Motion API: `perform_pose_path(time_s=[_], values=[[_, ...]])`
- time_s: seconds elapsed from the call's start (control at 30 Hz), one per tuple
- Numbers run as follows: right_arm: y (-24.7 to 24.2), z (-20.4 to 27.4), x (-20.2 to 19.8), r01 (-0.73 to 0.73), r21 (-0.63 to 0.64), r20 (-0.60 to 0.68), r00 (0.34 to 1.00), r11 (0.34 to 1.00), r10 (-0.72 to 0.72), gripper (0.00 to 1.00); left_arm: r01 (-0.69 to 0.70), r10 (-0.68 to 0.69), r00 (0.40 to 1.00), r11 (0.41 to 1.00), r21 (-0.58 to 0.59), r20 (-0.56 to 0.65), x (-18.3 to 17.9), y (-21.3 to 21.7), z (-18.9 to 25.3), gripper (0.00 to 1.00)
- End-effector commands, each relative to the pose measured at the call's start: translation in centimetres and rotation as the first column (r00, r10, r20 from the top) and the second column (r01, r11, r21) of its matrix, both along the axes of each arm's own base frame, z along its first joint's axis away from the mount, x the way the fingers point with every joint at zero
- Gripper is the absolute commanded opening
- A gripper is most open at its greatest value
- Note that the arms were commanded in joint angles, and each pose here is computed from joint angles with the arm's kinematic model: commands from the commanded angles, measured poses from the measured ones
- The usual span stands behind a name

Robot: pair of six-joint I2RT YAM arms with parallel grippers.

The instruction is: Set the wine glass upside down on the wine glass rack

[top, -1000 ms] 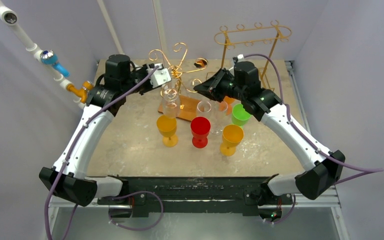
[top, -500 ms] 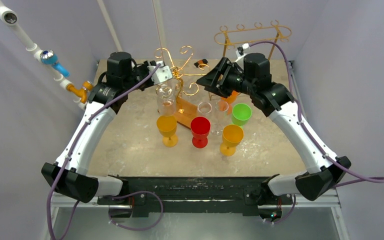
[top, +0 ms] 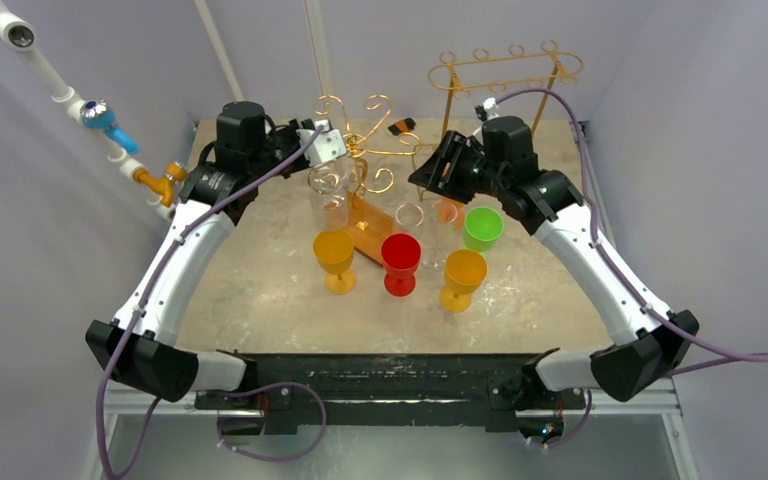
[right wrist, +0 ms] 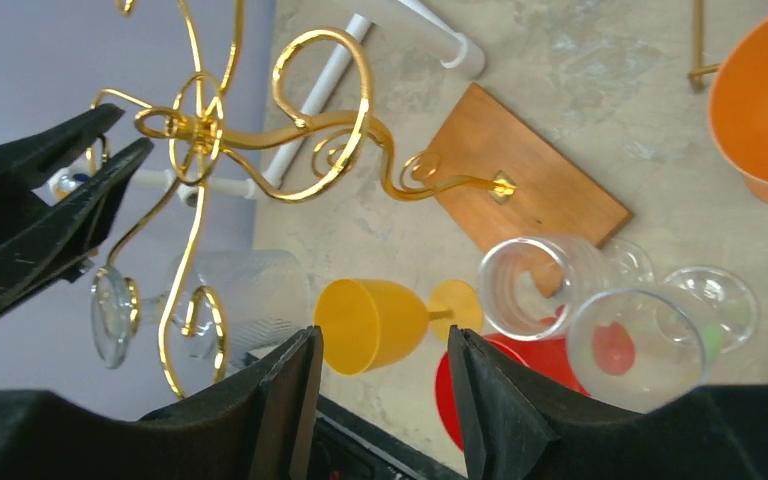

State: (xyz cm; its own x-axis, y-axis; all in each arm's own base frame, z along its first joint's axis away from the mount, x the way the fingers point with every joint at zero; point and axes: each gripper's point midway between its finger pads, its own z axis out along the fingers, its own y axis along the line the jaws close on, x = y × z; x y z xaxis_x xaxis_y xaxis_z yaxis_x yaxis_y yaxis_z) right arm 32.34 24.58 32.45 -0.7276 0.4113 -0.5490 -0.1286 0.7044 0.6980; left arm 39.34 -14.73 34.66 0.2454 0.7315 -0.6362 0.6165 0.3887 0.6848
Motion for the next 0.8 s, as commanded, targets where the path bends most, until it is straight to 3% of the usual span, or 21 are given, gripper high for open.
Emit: perform_pose_path(time_s=[0.0,0.2,0.27,0.4,0.77], values=[[-2.4,-0.1,-0.7,0.046,-0.092,0.065,0.997,0.995,-0.041,0.57,-0.058,0.059,0.996,0.998,-0.019,0.064,0.3,1.3,2.6,0.21],[-3.6,-1.1,-1.1,0.058,-0.153,0.079,0.996,0.986,-0.046,0.57,-0.040,0.041,0.999,0.998,-0.054,0.025,-1.5,1.1,2.1,0.34],[-3.5,-1.5,-1.4,0.039,-0.166,0.074,0.997,0.985,-0.027,0.57,-0.044,0.045,0.999,0.996,-0.071,0.013,-1.8,1.1,2.1,0.47],[-3.3,-2.6,-2.3,0.028,-0.202,0.070,0.997,0.979,-0.014,0.62,-0.070,0.072,0.997,0.992,-0.105,0.014,-1.8,1.3,3.0,0.60],[-3.2,-5.3,-2.5,0.049,-0.298,0.055,0.998,0.953,-0.034,0.63,-0.106,0.108,0.994,0.987,-0.118,0.009,-1.0,1.5,3.5,0.63]])
